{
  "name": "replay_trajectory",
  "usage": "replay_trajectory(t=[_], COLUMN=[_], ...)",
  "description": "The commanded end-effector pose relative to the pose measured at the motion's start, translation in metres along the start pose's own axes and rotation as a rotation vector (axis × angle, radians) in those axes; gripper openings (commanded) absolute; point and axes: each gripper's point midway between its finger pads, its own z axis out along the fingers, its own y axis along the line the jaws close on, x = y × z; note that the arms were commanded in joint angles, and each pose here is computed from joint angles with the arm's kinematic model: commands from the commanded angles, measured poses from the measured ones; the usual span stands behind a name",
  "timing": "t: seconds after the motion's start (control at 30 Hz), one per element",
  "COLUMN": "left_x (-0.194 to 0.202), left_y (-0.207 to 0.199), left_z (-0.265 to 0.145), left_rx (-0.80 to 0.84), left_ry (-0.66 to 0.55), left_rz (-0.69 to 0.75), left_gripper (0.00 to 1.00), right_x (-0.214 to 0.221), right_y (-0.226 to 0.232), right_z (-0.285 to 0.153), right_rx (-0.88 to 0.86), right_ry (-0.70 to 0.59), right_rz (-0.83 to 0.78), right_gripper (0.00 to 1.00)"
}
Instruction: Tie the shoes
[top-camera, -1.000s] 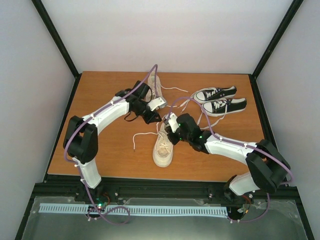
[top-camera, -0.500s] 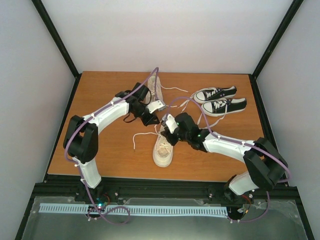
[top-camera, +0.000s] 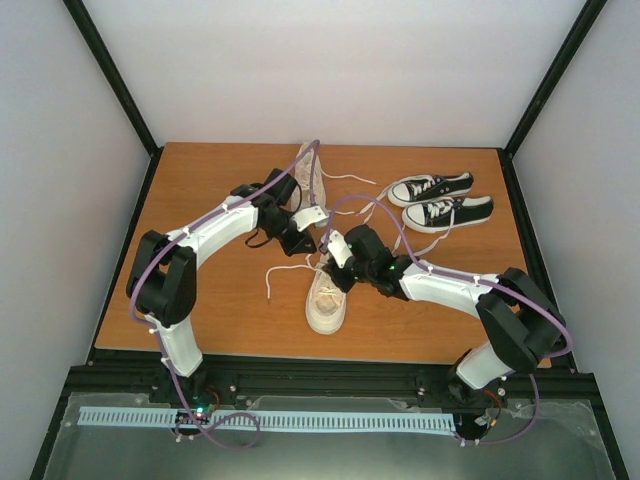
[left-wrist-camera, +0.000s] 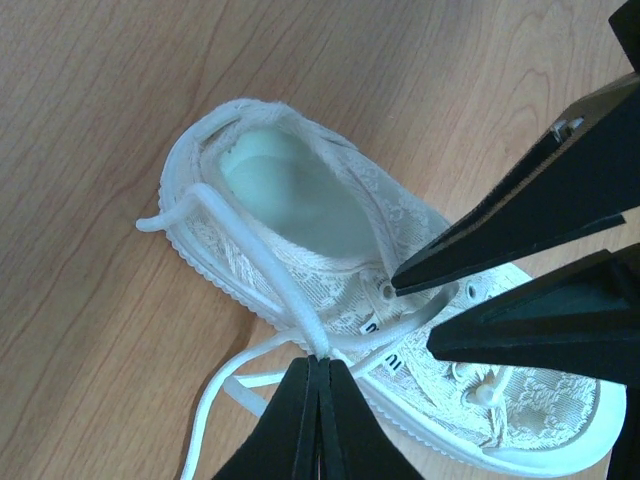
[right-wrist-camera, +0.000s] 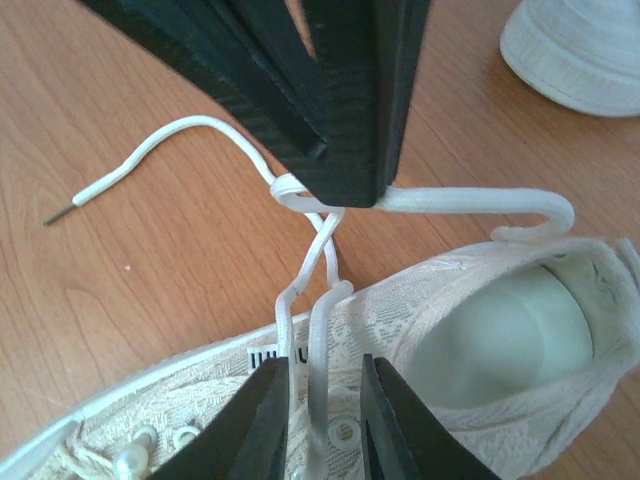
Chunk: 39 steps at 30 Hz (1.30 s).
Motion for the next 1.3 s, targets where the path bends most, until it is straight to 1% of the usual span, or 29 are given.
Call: replay_trajectory(t=[0.0,0.07,0.13,0.57,0.77,0.9,1.07,1.27], left_x=[-0.001,0.000,0.000,0.005,0.006,0.004,0.003,-0.006], left_y=[-0.005,-0.006,-0.007,-0.006,-0.007,-0.011,-0.017,-0.025], left_z=[-0.009,-0.009,-0.009,-0.009,-0.013,-0.020,-0.028,-0.039], left_rx=[0.003,0.007,0.011,0.024,0.039,0.043,0.040,0.055], left_ry=[-0.012,-0.011,-0.013,-0.007,-0.012,-0.025,-0.034,-0.072], left_rz=[0.034,0.034,0.037,0.026,0.031,0.060,0.134,0.199], left_gripper=[0.01,0.01,0.01,0.01,0.01,0.01,0.01,0.01], right_x=[-0.004,-0.005,-0.006,0.001,0.001,-0.012,-0.032,-0.039], right_y=[-0.003,-0.004,-0.005,-0.007,-0.010,-0.008,-0.004,-0.004], right_z=[0.002,0.002,0.001,0.007,0.005,-0.007,-0.026,-0.033], right_rx=[0.013,0.019,0.022,0.032,0.054,0.050,0.040,0.033], right_ry=[0.000,-0.001,0.000,0.042,0.043,-0.011,-0.100,-0.145], right_rz=[-0.013,-0.016,-0.020,-0.022,-0.029,-0.029,-0.034,-0.043], right_gripper=[0.18,0.15,0.13,0.15,0.04,0.03,0.03,0.03])
